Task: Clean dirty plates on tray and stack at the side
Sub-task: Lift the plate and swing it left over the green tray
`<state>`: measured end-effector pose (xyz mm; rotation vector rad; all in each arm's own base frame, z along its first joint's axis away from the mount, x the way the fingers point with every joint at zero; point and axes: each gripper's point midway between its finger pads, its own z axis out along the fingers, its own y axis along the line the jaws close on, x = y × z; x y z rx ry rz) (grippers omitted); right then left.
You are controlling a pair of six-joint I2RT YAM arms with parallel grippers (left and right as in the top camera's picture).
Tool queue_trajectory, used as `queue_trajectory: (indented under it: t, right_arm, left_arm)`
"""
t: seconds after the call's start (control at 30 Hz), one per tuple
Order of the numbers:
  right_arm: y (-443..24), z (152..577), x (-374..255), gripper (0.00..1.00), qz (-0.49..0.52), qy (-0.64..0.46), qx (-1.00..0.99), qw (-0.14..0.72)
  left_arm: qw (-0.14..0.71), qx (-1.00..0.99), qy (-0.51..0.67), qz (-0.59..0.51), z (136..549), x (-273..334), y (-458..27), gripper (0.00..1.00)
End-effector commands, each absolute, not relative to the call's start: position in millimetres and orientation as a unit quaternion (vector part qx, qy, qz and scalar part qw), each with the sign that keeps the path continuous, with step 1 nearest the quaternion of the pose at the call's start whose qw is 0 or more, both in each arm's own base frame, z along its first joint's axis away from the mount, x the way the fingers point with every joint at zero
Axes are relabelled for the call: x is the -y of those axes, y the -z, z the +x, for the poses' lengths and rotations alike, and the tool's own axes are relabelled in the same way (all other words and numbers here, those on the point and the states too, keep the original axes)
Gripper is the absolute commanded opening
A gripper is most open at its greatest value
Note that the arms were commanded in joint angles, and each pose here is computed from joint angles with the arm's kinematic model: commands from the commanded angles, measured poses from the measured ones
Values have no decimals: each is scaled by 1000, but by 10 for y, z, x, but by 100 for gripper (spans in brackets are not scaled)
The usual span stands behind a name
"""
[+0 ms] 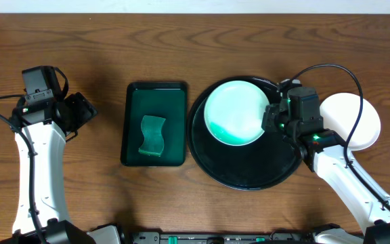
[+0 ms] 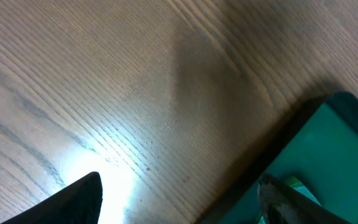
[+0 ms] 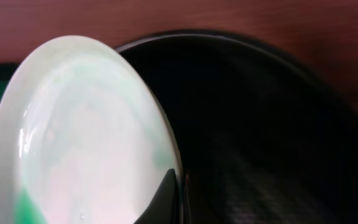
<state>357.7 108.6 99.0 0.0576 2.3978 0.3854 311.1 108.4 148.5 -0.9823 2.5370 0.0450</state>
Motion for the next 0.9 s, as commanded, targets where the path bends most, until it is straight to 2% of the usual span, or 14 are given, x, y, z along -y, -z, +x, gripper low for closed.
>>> queue_trajectory:
  t: [0.0,0.3,0.5,0.63,0.87]
  right_arm:
    - [-1020,3604,-895,1,34,-104,-925,364]
    - [-967,3539,-924,1,71,-124,-929,342]
    - [-1012,3497,-1124,1,48,-134,-930,337]
    - [-1301,3609,-1336,1,57,-160,-918,359]
    - [-1505,3703,-1634,1,43,-150,-893,422]
  left_arm:
    - [217,-909,-19,-356,3128,-1114,-1546,80]
    - [217,-909,-19,-356,3128,-1114,-1546,80]
    - [217,-909,-19,-356,3128,-1115,-1546,80]
    - [217,-909,-19,-356,3128,-1115,-1546,80]
    - [217,-909,-19,-356,3128,-1114,-1546,80]
